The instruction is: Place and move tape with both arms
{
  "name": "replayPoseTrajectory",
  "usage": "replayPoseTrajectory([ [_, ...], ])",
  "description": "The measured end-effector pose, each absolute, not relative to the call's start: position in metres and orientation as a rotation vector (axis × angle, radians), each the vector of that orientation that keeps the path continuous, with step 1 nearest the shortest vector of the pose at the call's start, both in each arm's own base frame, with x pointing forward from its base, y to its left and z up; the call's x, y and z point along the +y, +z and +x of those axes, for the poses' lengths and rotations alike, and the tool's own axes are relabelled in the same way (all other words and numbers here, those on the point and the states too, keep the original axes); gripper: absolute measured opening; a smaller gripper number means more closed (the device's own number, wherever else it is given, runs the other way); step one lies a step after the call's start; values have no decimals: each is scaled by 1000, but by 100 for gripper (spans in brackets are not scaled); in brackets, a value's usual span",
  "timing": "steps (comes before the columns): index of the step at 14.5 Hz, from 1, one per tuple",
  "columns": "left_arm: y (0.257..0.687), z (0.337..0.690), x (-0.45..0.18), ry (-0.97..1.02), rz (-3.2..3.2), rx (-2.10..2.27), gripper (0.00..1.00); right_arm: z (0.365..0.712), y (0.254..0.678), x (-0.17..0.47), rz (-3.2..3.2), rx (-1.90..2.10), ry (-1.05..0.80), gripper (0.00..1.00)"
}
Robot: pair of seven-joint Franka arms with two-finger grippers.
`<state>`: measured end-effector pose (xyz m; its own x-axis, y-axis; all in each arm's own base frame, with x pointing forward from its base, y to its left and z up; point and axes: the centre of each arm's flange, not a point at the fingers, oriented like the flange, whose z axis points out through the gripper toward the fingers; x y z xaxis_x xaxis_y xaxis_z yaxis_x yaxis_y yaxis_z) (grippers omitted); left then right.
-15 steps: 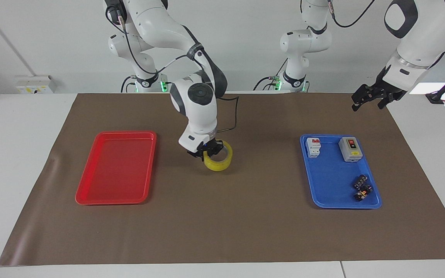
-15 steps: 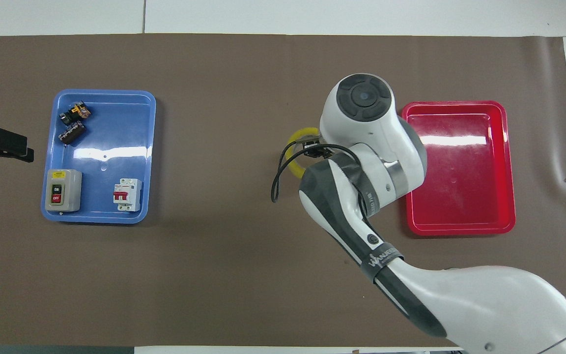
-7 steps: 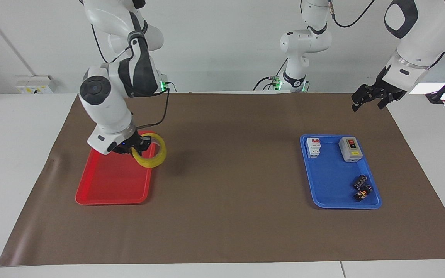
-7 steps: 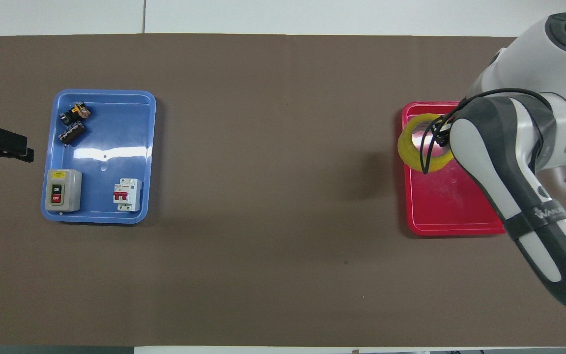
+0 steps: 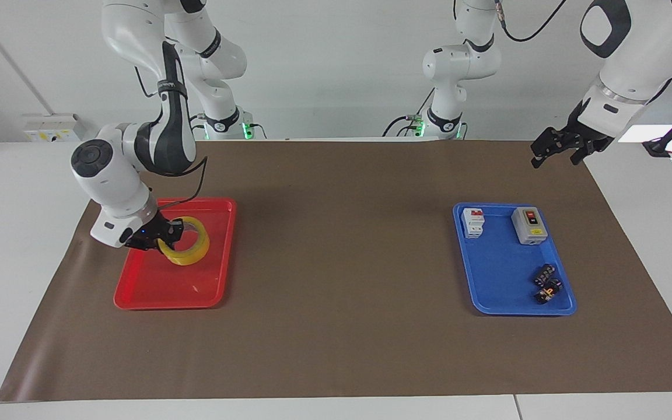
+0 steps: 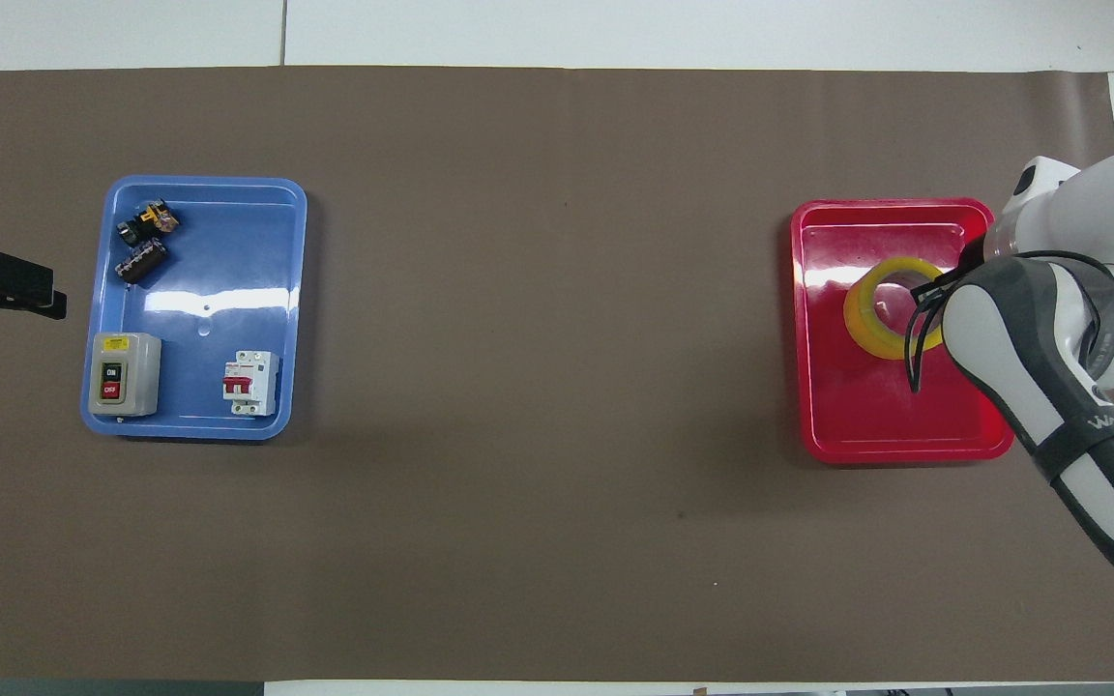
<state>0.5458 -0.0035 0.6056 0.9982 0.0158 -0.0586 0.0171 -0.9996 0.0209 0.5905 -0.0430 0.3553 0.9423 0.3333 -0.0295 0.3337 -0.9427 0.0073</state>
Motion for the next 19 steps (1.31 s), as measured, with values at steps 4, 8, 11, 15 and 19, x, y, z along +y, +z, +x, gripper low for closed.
replayPoseTrajectory([
  [4,606,546,-4,-91,3119,26,100,577,339,-45,3072,534,-9,22],
  [8,606,546,-4,-91,3119,26,100,572,329,-47,3069,539,8,22],
  [11,606,546,-4,-91,3119,26,100,569,322,-46,3064,540,40,22],
  [15,606,546,-4,-91,3119,26,100,564,314,-52,3065,524,48,22],
  [19,606,546,-4,-91,3119,26,100,564,318,-57,3066,512,55,59],
])
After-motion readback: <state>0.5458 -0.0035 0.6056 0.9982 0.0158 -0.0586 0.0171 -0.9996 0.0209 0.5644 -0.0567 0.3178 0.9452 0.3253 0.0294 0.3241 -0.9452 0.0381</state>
